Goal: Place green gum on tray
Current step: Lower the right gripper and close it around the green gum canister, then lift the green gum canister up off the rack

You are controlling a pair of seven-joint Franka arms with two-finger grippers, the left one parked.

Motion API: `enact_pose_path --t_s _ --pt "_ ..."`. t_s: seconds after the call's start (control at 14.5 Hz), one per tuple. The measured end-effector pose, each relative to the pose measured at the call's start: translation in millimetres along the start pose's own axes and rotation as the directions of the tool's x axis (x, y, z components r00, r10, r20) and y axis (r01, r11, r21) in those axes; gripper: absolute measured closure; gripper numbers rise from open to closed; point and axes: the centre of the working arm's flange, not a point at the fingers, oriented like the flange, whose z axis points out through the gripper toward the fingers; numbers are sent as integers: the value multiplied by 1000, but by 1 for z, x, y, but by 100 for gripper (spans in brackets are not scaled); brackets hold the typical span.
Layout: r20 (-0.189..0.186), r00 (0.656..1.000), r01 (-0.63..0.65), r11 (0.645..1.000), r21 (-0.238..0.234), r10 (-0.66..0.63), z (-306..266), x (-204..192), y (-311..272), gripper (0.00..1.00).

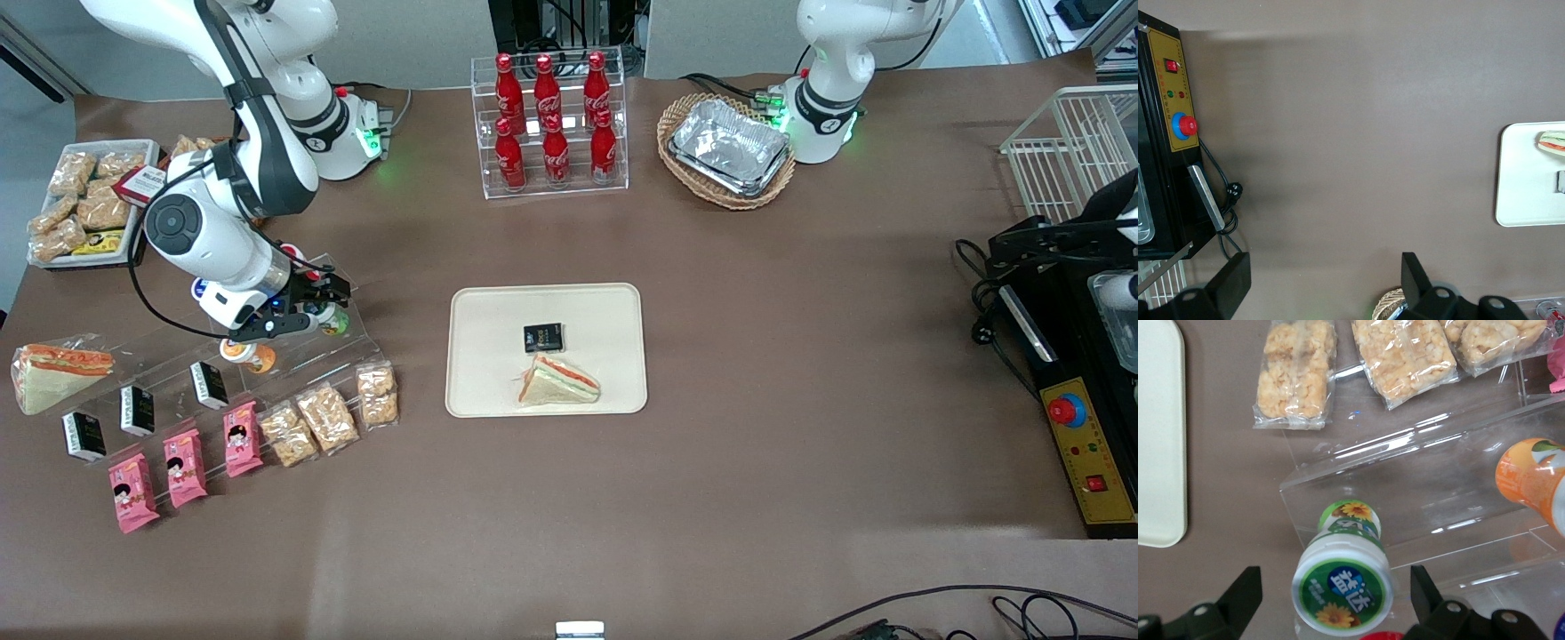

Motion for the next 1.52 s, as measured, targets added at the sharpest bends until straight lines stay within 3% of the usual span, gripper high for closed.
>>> enact_pose_path --t_s 0.14,0.41,0.76,1.1,1.52 --pt "3 1000 5 1000 0 -5 1 -1 -2 3" --pt "0 999 39 999 0 -39 0 -1 -7 41" --pt "-28 994 103 995 5 -103 -19 5 5 41" --pt "33 987 154 987 42 -156 -117 23 37 41" --pt "98 978 181 982 58 -186 -249 17 31 41"
